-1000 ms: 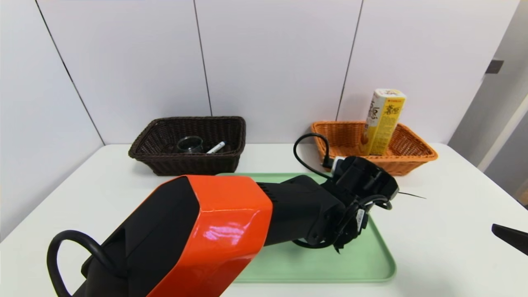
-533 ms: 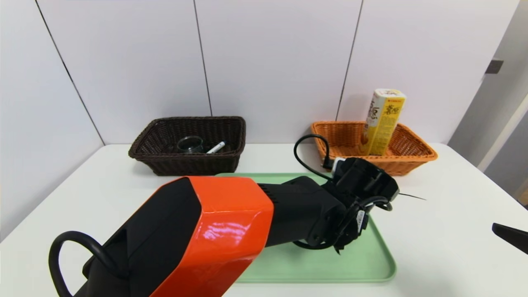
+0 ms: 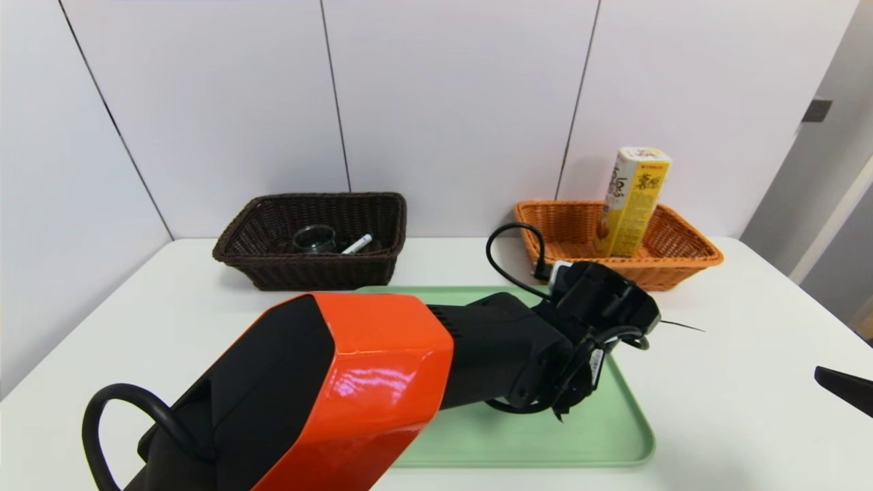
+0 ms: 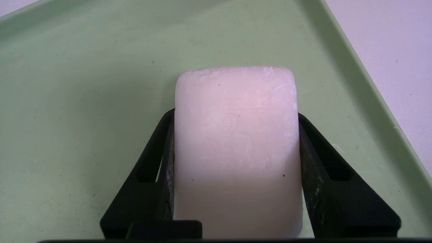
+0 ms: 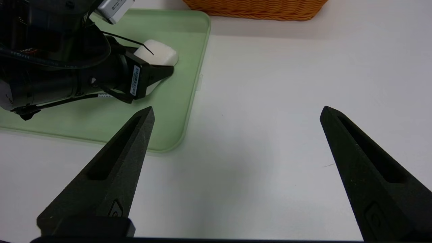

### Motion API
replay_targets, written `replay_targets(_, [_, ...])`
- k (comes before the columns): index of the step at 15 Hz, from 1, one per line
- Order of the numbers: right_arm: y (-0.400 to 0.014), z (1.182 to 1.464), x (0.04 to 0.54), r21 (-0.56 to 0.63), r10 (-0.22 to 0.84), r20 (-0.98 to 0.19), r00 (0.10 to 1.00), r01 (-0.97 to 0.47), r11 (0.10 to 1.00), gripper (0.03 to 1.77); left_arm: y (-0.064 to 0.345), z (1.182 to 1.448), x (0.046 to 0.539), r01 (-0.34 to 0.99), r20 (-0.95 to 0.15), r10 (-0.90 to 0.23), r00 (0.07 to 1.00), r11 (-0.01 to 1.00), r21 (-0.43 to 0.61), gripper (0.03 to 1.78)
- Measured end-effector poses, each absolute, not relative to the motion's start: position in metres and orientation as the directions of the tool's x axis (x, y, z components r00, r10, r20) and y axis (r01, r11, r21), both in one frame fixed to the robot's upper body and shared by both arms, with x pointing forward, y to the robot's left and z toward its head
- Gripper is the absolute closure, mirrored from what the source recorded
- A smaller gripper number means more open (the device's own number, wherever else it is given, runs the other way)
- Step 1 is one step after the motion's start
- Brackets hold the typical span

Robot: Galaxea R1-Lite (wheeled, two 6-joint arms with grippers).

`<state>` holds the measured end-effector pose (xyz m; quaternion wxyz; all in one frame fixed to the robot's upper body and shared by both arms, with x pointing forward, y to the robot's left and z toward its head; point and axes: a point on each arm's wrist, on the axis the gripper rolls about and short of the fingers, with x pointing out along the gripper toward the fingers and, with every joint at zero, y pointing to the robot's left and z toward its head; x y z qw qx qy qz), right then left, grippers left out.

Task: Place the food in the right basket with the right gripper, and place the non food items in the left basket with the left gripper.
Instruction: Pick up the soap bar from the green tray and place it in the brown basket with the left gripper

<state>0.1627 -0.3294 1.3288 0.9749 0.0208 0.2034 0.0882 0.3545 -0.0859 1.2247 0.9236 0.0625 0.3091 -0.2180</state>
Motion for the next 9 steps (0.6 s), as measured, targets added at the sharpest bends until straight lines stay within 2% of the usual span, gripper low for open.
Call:
replay_targets(5, [-0.329, 1.33, 0.164, 0.077, 0.181, -0.39, 0.903, -0.164, 0.983, 0.1, -0.085, 1.227, 0.354, 0.44, -0.599, -0.363, 0.714, 0.898, -0.019, 0.8])
replay_targets(9, [-0.329, 1.329, 0.164, 0.077, 0.181, -0.392, 0.902, -0.164, 0.983, 0.11, -0.072, 1.248, 0.363, 0.421, -0.575, -0.359, 0.735, 0.907, -0.027, 0.81])
